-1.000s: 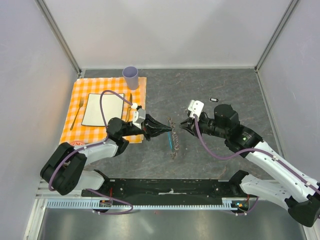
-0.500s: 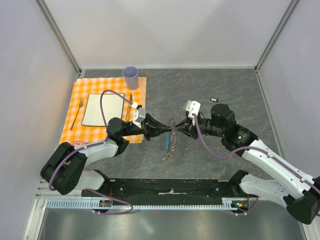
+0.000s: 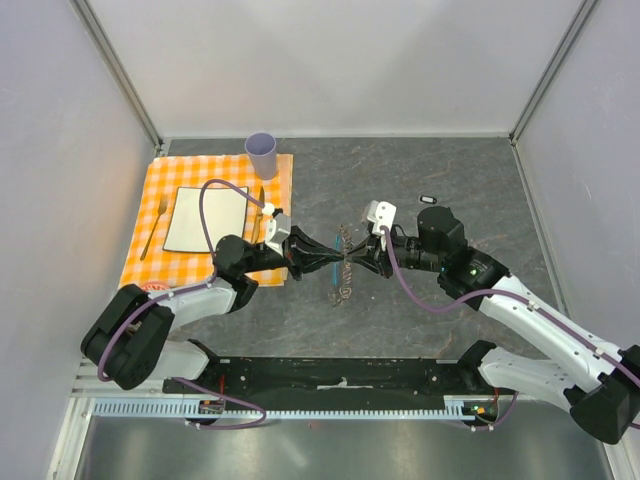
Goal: Put the keys on the keyring
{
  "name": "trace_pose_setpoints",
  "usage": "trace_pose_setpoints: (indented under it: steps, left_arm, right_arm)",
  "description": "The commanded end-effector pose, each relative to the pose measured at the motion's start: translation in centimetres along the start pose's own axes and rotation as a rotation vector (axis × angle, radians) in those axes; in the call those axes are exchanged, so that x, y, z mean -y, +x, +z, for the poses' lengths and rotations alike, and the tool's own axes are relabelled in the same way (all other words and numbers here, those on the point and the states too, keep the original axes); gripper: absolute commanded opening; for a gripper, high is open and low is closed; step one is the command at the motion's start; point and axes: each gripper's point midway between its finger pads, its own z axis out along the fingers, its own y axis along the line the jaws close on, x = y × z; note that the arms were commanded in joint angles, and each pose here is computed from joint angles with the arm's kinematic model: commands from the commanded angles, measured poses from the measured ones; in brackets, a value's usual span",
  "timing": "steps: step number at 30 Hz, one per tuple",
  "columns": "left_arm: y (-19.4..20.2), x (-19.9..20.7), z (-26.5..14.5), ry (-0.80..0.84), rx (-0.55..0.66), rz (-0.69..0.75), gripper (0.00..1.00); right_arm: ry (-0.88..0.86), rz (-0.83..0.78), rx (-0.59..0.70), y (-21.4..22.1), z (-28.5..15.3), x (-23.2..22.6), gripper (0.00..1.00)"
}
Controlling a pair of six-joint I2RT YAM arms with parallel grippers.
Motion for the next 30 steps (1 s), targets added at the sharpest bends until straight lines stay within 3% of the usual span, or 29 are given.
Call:
trace_pose_setpoints:
  steps: [1,6,10,15,20,25,30]
  left_arm:
    - [-5.9,1.7,0.4,0.069,0.196,0.208,0.02]
    - [-6.0,2.1,0.4,0.087,0.2,0.202,0.02]
    - [-6.0,2.3,0.3,0.093,0.201,0.2,0.02]
    - [-5.5,1.8,0.4,0.082,0.183,0.189,0.02]
    - [-3.1,0.1,0.7,0.026,0.06,0.136,0.2]
    - [-2.3,-1.0,0.5,-0.019,-0.037,0.172,0.38]
    - [-1.4,-1.7,0.4,-0.028,-0.125,0.182,0.45]
  right_arm:
    - [-0.012,-0.008,0.046,-0.7,0.3,0.1,0.15]
    - [-0.011,-0.006,0.063,-0.8,0.3,0.1,0.11]
    - [-0.03,-0.006,0.073,-1.0,0.4,-0.2,0.0]
    - [-0.047,-0.006,0.072,-1.3,0.0,-0.6,0.0]
    - [-0.032,-0.046,0.029,-2.4,-1.0,-0.3,0.0]
    - [-0.025,-0.062,-0.094,-2.2,-1.7,0.2,0.0]
    - [-0.029,-0.09,-0.172,-2.0,-2.3,0.2,0.0]
